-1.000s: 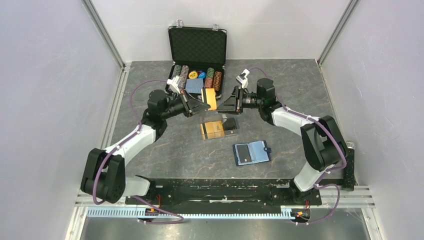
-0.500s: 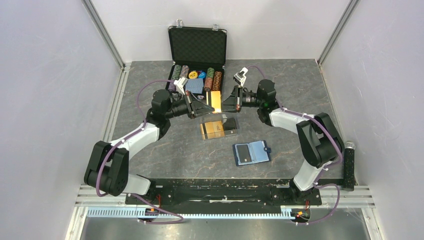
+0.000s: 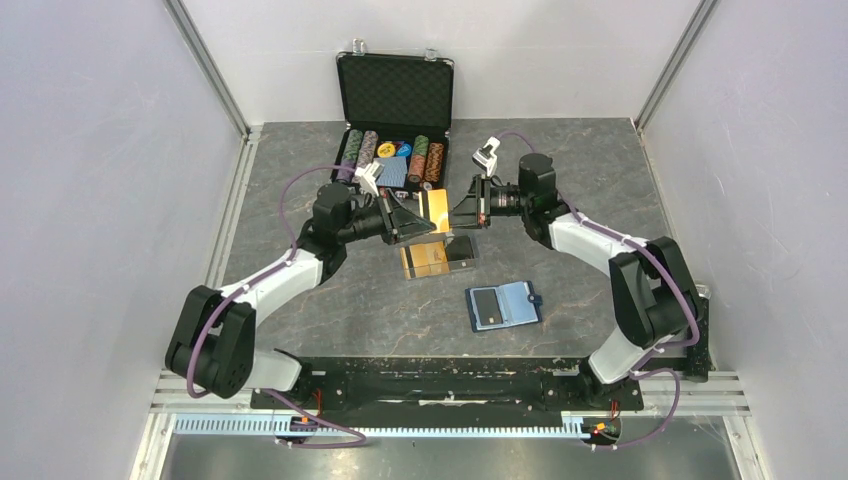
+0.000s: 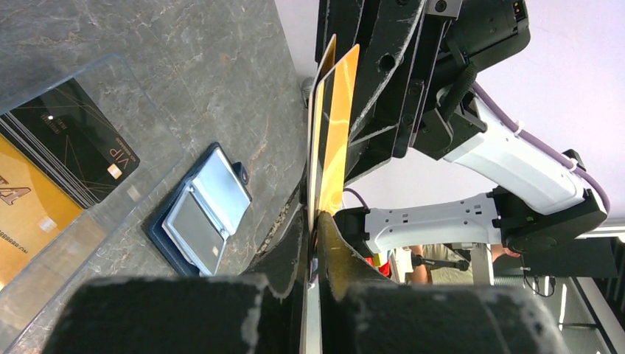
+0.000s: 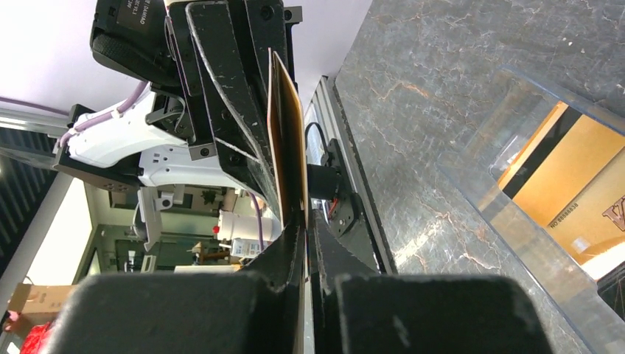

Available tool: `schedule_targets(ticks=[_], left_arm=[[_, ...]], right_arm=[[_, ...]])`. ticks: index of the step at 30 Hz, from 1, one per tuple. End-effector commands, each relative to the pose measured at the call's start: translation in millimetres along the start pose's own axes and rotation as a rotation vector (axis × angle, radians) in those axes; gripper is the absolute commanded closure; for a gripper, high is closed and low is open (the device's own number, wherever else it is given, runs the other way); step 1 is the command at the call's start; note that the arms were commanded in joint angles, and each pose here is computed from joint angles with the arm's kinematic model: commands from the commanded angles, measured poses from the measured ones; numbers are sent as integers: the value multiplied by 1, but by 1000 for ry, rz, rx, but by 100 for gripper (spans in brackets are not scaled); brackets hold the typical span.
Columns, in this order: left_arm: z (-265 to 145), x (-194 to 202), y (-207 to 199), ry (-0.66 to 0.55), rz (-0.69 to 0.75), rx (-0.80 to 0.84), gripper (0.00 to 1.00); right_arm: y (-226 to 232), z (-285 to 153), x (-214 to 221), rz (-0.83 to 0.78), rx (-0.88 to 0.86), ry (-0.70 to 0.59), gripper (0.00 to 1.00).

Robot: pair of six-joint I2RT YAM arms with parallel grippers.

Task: Put the credit cards into the card holder
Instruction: Insert the credit card into the card holder.

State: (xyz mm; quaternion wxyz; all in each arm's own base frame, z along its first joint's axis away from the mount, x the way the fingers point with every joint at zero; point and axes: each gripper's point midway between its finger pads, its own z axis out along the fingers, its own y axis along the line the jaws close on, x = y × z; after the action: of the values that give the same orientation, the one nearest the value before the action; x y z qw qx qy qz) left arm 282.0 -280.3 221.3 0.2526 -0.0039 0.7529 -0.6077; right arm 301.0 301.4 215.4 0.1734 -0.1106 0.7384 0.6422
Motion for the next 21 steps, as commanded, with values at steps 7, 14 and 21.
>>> schedule_targets(ticks=[7, 14, 21], left_arm=[[-12, 17, 9, 54, 21, -24, 90], [-11, 15, 28, 42, 17, -124, 96], [-14, 25, 75, 119, 23, -324, 98]], right_arm=[[-14, -44, -56, -100, 145, -237, 100], [-27, -60, -56, -115, 232, -243, 100], [-52, -82, -34, -149, 429, -179, 100]])
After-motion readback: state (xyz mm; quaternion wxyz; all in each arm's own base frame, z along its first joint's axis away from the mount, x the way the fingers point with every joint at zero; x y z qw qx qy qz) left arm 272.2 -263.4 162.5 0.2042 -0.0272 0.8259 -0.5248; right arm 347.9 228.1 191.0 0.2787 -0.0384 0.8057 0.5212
